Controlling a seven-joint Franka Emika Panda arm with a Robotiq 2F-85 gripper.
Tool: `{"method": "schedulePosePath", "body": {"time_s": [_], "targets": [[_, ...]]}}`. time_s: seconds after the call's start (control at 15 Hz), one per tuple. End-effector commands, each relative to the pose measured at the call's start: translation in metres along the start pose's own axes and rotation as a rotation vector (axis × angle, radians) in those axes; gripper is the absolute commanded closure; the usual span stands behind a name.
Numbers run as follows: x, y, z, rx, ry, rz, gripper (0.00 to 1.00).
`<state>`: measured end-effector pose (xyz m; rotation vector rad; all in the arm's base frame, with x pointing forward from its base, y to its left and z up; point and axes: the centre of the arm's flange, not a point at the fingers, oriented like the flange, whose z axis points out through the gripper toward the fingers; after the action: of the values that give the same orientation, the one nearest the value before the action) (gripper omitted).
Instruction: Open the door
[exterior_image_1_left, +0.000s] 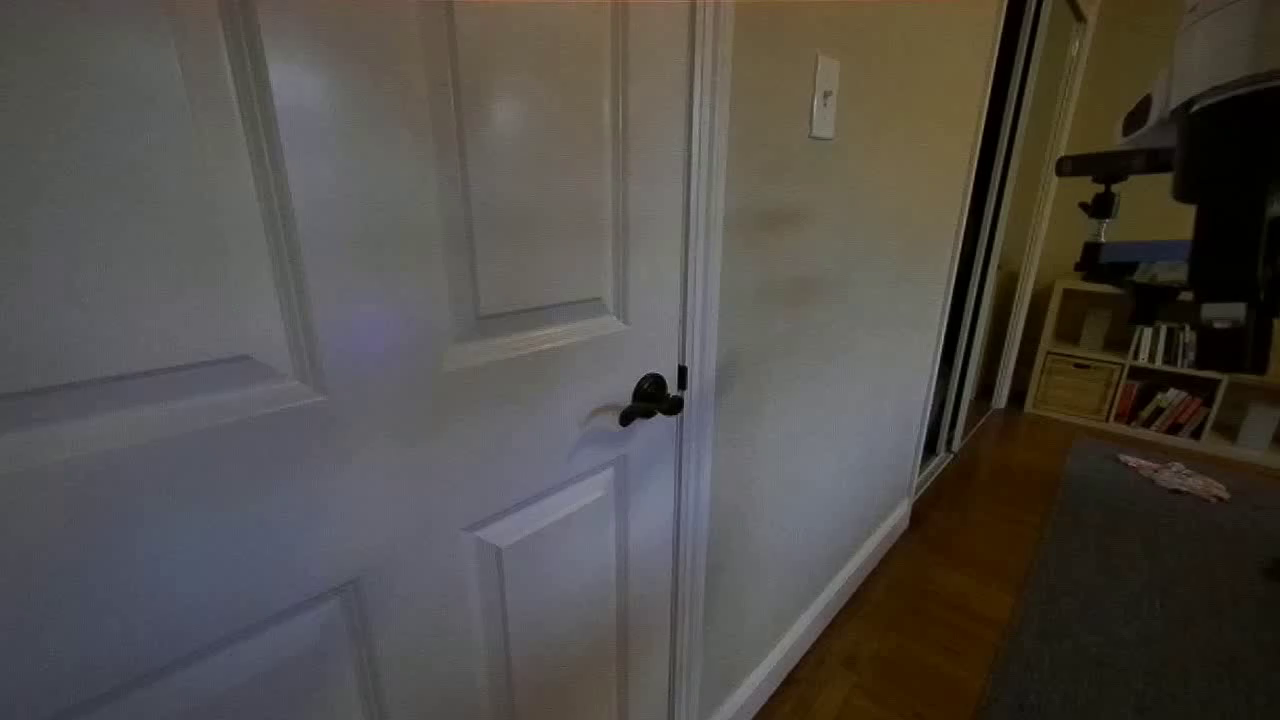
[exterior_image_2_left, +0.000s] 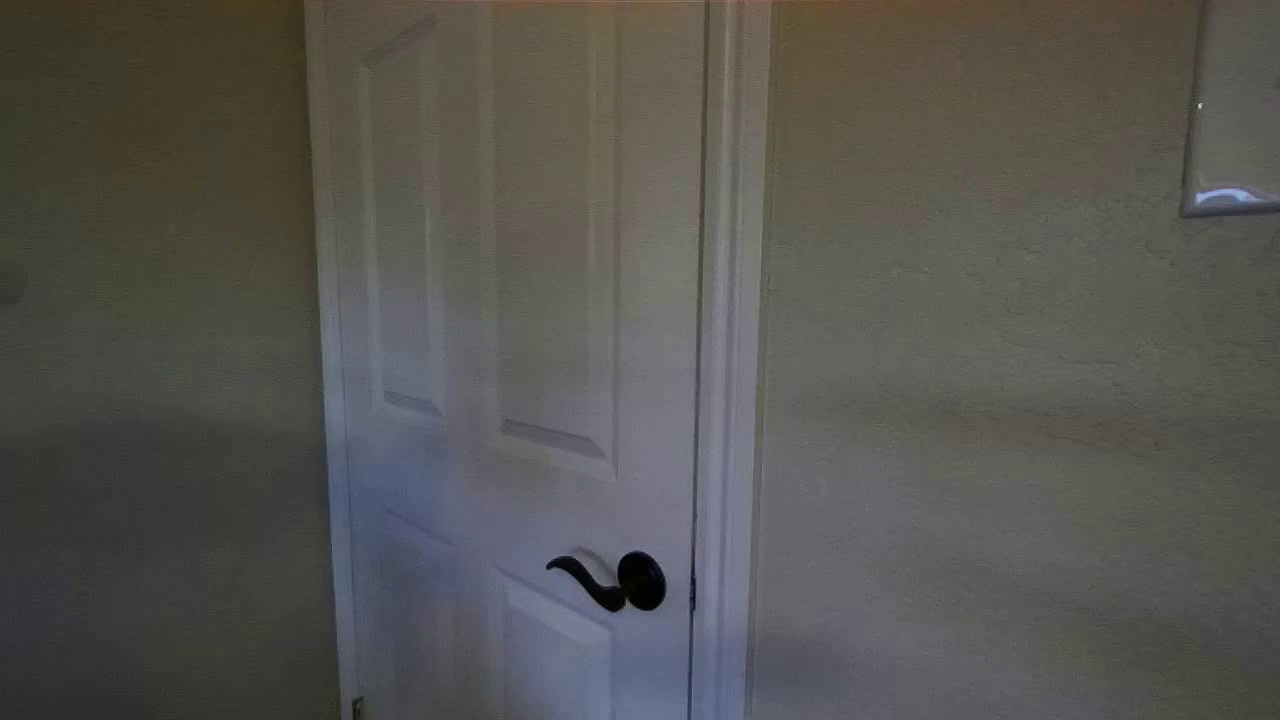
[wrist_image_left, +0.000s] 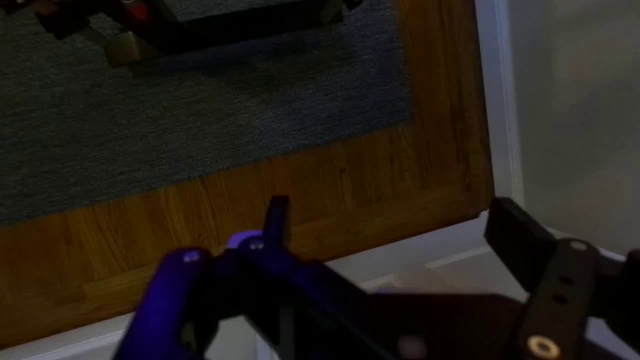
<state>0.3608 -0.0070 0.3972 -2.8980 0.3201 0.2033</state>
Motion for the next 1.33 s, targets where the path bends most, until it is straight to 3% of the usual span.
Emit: {"method": "schedulePosePath", "body": {"time_s": [0.0, 0.53, 0.8, 1.27], "targets": [[0.000, 0.000, 0.000, 0.000, 0.000, 0.000, 0.00], [0.008, -0.001, 0.004, 0.011, 0.009, 0.047, 0.00], [0.044, -0.011, 0.010, 0.001, 0.098, 0.228, 0.00], [0.133, -0.062, 0.019, 0.016, 0.247, 0.563, 0.00]]}}
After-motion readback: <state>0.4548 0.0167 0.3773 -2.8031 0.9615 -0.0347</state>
